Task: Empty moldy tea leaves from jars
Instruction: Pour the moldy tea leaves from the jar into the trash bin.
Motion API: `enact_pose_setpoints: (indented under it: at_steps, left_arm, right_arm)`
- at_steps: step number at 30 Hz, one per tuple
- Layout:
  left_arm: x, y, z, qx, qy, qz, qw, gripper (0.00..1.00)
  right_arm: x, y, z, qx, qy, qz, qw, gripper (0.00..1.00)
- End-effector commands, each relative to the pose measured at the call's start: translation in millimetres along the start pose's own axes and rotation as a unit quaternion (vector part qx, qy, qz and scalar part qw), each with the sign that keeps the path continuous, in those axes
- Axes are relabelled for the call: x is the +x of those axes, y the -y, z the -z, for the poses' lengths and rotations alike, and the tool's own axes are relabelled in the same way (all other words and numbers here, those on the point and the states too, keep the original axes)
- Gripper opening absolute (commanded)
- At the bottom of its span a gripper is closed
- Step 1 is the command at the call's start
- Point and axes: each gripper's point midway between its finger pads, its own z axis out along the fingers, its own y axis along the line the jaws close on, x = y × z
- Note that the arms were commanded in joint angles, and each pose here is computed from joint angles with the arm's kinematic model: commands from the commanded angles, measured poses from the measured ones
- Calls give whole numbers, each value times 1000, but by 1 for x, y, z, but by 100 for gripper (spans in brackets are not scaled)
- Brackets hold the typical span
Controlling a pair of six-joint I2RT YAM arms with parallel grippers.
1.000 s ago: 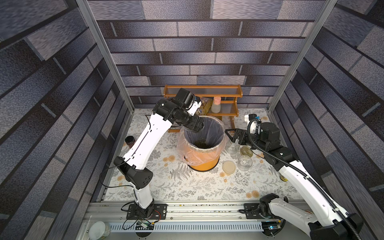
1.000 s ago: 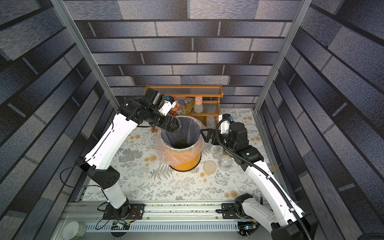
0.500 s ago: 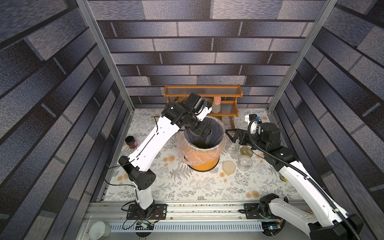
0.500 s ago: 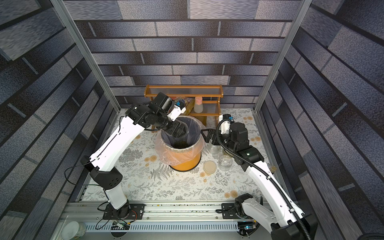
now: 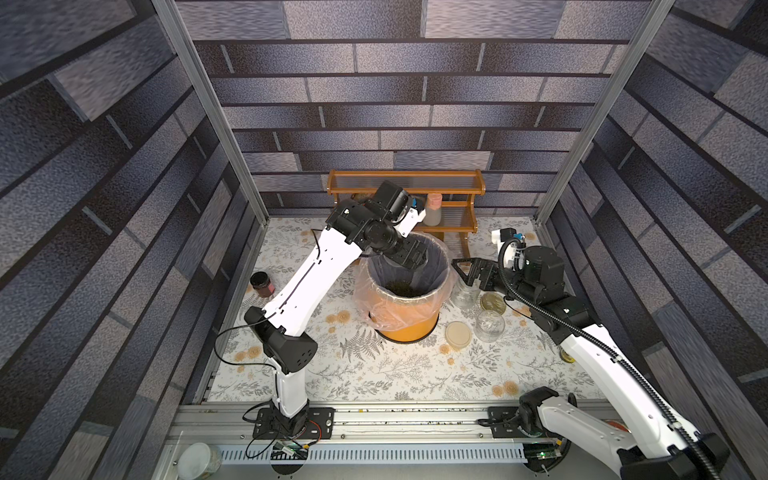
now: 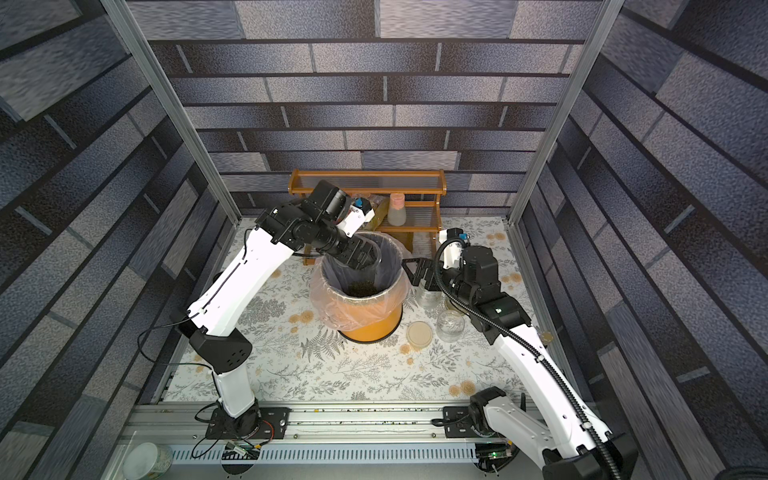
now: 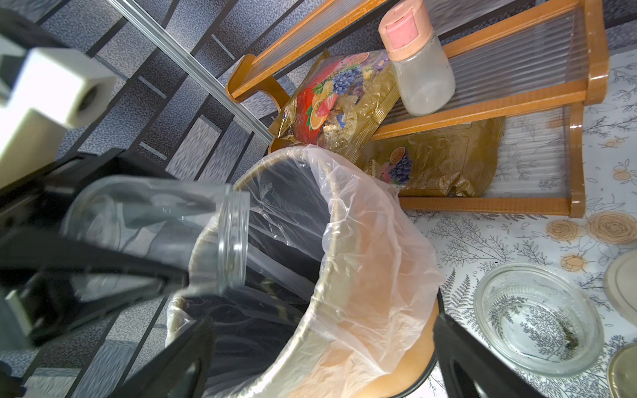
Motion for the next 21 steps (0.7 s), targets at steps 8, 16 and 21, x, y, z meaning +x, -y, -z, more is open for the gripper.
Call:
enact_pose_setpoints:
  at_steps: [8,16,21]
  left_arm:
    - [-14,-5,13,-8,31,1,999,43]
    - [-11,-15,7,-26,20,2,999,43]
    - [-1,47,8,-12,5,-85,996,45]
  right_arm:
    - [-3,-4,4,-8,3,-2,1000,100]
    - [-1,2,3,2,4,-3,1000,100]
    - [-1,1,8,4,10,3,1000,100]
